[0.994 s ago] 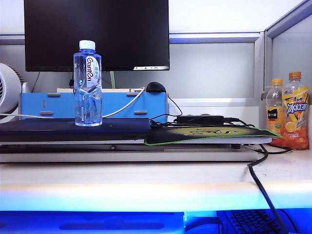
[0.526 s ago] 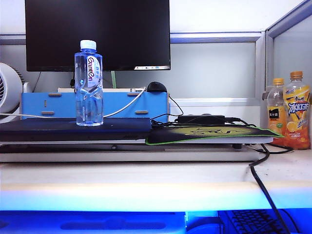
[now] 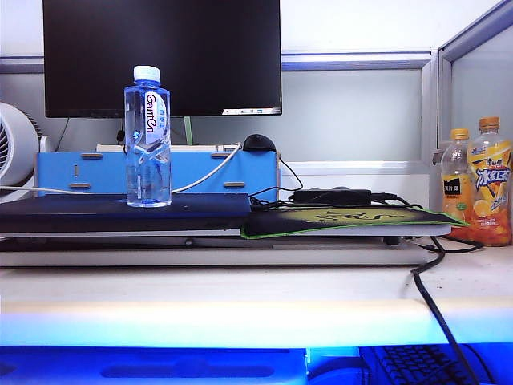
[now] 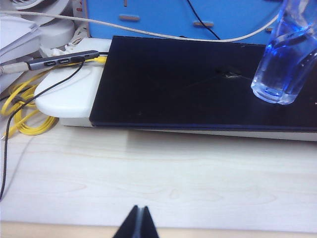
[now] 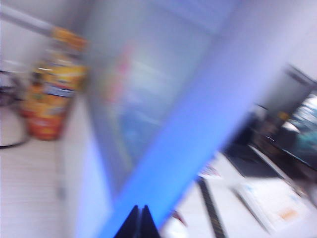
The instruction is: Pick up the mineral water bottle and place it on the laptop.
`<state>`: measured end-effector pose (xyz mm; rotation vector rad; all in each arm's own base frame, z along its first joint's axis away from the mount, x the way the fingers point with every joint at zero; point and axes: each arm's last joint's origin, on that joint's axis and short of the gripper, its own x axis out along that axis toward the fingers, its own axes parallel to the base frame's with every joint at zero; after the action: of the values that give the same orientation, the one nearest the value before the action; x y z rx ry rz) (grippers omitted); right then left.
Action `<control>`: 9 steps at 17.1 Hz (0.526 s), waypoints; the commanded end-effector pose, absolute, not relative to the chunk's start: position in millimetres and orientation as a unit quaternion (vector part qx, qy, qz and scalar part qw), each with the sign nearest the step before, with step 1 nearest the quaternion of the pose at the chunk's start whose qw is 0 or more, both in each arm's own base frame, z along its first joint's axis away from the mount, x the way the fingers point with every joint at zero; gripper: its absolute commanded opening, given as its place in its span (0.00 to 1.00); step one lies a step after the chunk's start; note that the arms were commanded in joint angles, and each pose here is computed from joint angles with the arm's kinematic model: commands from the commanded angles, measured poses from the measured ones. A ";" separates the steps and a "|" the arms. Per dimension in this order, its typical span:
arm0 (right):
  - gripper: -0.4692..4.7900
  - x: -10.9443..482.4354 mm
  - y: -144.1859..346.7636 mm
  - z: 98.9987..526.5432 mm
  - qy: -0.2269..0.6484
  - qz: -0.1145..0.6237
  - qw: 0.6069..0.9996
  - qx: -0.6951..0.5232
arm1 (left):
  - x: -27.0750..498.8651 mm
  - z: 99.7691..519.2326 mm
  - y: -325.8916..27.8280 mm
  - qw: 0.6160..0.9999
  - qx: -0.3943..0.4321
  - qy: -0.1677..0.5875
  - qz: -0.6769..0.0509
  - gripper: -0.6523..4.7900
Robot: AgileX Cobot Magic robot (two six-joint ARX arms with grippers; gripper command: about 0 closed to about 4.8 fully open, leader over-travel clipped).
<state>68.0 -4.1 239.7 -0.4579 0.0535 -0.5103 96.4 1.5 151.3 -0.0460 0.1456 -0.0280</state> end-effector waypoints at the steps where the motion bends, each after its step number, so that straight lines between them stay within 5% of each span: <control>1: 0.08 65.5 -17.5 243.7 0.023 -0.342 0.919 -0.196 | 96.3 151.3 1.4 0.997 -0.022 0.073 -0.015 0.12; 3: 0.08 64.8 -23.1 246.1 -0.004 -0.335 0.929 -0.155 | 96.3 151.3 1.4 0.997 -0.022 0.073 -0.015 0.12; 5: 0.08 65.6 -18.3 252.5 -0.068 -0.202 0.977 -0.026 | 96.3 151.3 1.4 0.997 -0.022 0.073 -0.015 0.12; 9: 0.08 63.6 -9.2 249.2 -0.030 -0.053 0.998 -0.011 | 96.3 151.3 1.4 0.997 -0.022 0.073 -0.015 0.12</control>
<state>64.4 -11.1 252.9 -0.0329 -0.0975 -0.1662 96.4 1.5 151.3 -0.0459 0.1455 -0.0277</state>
